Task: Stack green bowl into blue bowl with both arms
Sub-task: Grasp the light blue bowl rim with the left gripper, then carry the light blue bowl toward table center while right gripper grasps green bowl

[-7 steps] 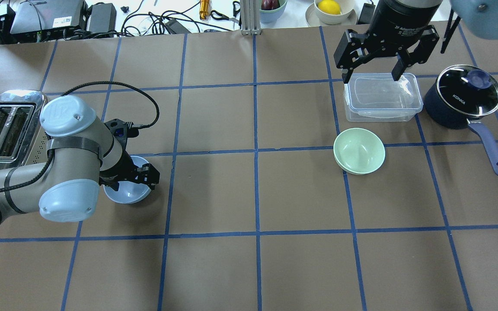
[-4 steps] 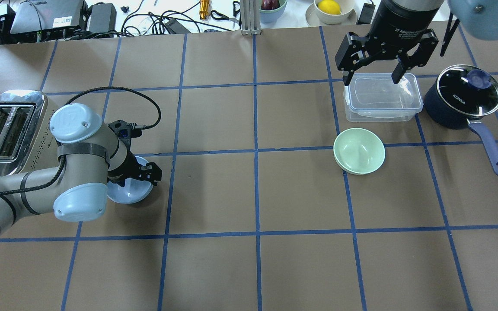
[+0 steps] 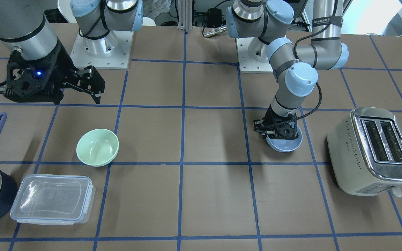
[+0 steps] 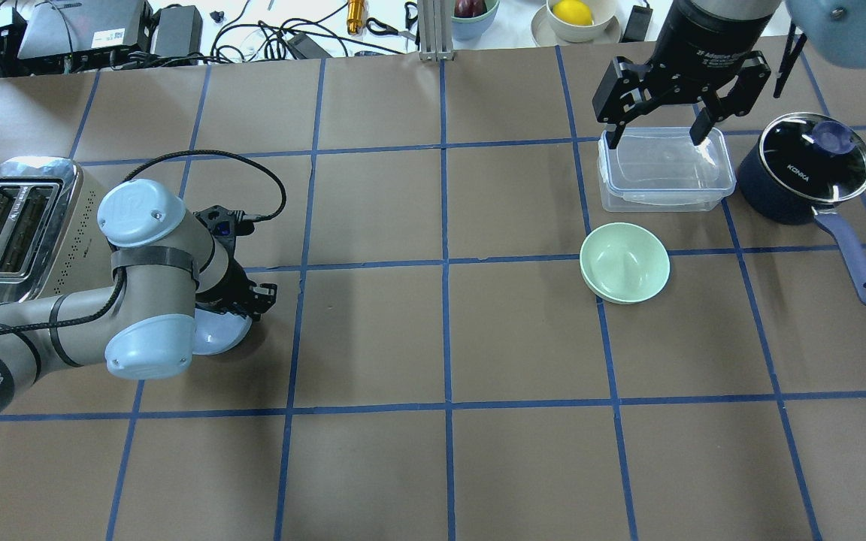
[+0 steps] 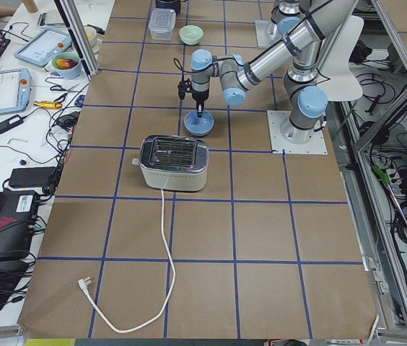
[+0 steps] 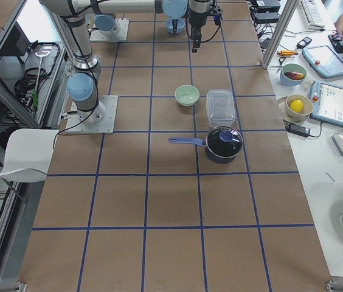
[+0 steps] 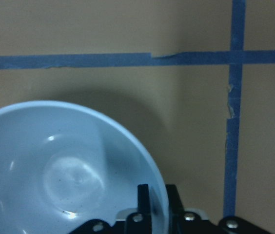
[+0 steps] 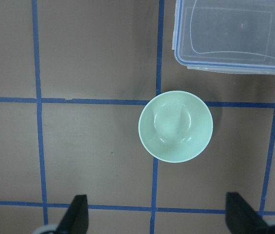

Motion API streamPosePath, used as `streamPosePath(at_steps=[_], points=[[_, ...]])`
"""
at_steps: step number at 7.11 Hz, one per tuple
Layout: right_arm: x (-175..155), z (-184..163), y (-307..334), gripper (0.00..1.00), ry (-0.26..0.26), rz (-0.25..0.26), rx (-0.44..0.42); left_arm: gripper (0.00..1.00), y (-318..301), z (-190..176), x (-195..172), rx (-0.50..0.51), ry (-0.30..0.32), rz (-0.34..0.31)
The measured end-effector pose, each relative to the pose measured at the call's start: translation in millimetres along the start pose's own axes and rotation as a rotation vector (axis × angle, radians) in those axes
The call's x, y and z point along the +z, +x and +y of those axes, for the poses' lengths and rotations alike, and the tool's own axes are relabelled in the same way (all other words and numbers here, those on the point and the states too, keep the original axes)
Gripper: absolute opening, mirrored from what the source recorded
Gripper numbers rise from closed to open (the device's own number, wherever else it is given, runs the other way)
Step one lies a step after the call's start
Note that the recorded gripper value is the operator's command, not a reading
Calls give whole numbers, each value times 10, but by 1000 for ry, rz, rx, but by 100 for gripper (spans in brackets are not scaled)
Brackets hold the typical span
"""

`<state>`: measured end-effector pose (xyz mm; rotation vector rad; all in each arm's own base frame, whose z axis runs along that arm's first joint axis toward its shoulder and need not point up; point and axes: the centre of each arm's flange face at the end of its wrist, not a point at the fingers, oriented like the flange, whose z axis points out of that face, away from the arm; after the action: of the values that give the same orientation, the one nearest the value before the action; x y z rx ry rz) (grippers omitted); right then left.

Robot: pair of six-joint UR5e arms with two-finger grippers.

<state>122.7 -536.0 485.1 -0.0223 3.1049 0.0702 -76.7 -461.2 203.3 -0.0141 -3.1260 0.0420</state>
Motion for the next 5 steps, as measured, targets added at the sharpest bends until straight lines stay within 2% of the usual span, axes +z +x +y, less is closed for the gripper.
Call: streamPosePath(at_steps=[2, 3, 5], points=[[524, -108, 433, 100, -47, -9, 71, 0, 485, -172, -221, -3, 37, 47], [881, -110, 613, 100, -46, -13, 101, 0, 954, -219, -314, -24, 38, 61], [1639, 25, 747, 100, 8, -10, 116, 0, 1958, -265, -314, -76, 30, 79]])
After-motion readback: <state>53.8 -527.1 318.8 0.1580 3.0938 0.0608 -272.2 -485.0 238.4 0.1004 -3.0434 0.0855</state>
